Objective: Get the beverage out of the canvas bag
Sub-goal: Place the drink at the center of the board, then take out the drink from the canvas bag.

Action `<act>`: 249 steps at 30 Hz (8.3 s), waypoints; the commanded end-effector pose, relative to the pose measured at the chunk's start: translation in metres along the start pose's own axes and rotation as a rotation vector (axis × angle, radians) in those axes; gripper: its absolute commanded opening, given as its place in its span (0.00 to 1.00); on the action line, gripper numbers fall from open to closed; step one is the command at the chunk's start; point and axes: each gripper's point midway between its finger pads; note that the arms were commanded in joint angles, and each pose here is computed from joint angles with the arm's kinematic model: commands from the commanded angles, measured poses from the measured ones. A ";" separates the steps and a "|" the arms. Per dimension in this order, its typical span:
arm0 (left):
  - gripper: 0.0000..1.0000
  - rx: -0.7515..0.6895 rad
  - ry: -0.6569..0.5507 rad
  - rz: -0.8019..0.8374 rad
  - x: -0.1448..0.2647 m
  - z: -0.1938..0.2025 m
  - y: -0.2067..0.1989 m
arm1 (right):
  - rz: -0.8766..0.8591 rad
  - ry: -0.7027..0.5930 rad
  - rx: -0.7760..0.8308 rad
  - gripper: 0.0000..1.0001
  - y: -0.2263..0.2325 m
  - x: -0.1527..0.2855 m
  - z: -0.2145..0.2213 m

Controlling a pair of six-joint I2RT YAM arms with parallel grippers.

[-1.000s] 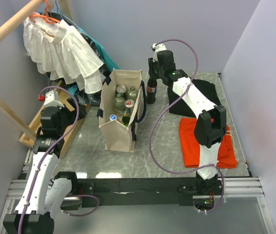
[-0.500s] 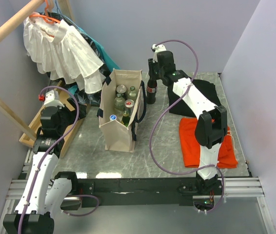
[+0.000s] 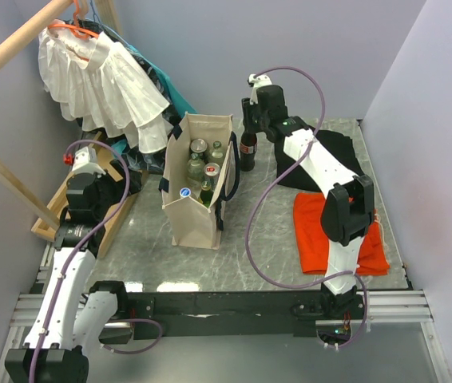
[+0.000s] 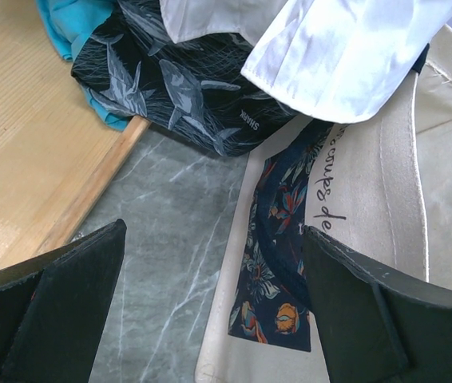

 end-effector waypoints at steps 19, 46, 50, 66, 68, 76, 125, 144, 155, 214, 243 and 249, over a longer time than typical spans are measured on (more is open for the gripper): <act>0.96 -0.096 0.139 0.305 -0.004 -0.046 -0.103 | -0.013 -0.254 -0.080 0.94 -0.001 0.082 -0.104; 0.96 -0.188 0.468 0.315 0.023 0.038 -0.081 | -0.555 -0.220 -0.037 1.00 0.140 0.180 -0.105; 0.96 -0.179 0.502 0.289 0.031 0.054 -0.069 | -0.583 -0.132 0.036 1.00 0.171 0.174 -0.088; 0.98 -0.135 0.554 0.237 0.048 0.077 -0.050 | -0.648 0.076 0.102 0.97 0.219 0.192 0.004; 0.98 -0.138 0.544 0.240 0.050 0.073 -0.052 | -0.645 0.103 0.117 0.97 0.220 0.197 0.017; 0.96 -0.131 0.461 0.251 0.056 0.050 -0.065 | -0.639 0.156 0.186 0.97 0.228 0.221 0.047; 0.99 -0.127 0.468 0.257 0.068 0.059 -0.059 | -0.409 0.084 0.255 0.95 0.226 0.154 0.015; 0.99 -0.124 0.470 0.223 0.055 0.064 -0.051 | -0.556 0.170 0.291 0.95 0.249 0.199 0.057; 0.99 -0.113 0.468 0.223 0.054 0.064 -0.051 | -0.502 0.130 0.302 0.96 0.249 0.185 0.058; 0.99 -0.092 0.470 0.188 0.041 0.067 -0.045 | -0.598 0.141 0.301 0.38 0.275 0.142 0.060; 0.99 -0.090 0.465 0.206 0.044 0.067 -0.048 | -0.561 -0.042 0.283 0.00 0.267 0.162 -0.017; 0.99 -0.091 0.461 0.209 0.044 0.066 -0.049 | -0.554 -0.082 0.271 0.00 0.264 0.169 -0.034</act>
Point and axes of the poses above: each gripper's point midway between its finger pads, its own x axis back along the fingers, its own y axis along the line the jaws close on, z = x × y, and after that the axes turned 9 degrees about x, right-handed
